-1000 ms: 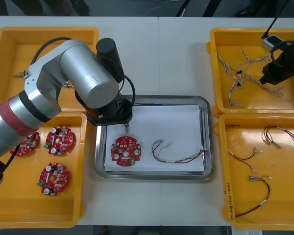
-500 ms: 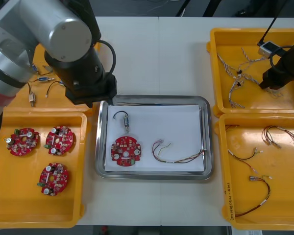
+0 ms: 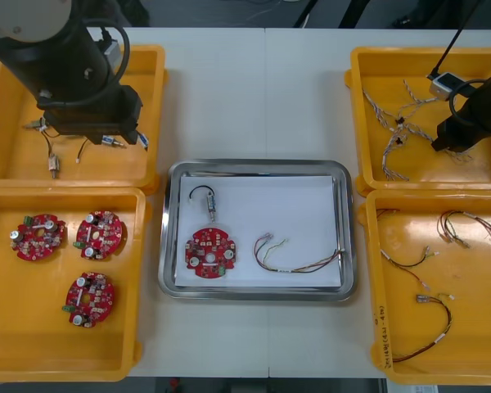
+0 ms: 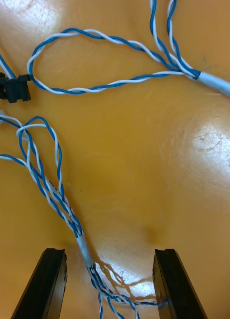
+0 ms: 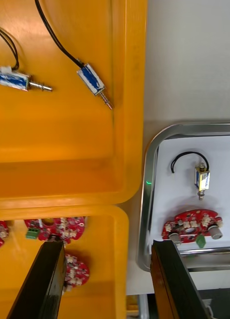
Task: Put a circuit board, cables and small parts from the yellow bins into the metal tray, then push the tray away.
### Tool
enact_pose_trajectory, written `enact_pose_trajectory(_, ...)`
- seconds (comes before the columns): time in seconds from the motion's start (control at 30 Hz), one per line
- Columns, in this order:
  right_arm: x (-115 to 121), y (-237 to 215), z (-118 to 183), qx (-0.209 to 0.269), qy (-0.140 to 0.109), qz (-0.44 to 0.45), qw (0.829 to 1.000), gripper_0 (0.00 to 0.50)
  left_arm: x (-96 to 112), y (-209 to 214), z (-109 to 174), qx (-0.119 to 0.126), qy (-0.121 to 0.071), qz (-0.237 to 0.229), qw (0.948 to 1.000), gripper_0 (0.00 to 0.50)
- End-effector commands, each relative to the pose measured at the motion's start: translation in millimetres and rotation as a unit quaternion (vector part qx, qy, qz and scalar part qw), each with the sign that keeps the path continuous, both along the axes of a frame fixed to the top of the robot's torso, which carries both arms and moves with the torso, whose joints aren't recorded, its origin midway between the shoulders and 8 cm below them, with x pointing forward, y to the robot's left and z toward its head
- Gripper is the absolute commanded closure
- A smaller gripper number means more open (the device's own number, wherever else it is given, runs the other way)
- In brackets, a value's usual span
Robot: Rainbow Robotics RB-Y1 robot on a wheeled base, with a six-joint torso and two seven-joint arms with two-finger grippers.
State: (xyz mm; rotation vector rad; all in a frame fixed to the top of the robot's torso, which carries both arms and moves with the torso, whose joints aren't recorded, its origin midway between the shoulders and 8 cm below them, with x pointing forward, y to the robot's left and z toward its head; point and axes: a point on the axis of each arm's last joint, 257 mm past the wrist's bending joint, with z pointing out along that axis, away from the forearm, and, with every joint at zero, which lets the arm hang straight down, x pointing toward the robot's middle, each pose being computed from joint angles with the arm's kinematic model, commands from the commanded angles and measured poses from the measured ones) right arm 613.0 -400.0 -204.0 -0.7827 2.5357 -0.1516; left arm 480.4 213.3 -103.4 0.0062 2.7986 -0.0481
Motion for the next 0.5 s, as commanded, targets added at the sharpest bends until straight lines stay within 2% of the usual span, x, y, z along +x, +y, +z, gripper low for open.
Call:
enact_pose_trajectory(0.03,20,16,28,-0.010,-0.029,0.018,0.999,0.000,12,28,50,-0.009,-0.039,0.006,0.9992,0.000)
enact_pose_trajectory(0.27,20,21,18,-0.008,-0.028,0.020,0.999,0.000,22,67,64,-0.021,-0.040,0.023,0.9987,0.000)
enact_pose_trajectory(0.5,19,25,9,-0.005,-0.027,0.023,0.999,0.000,30,113,67,-0.007,-0.038,0.049,0.9981,0.000)
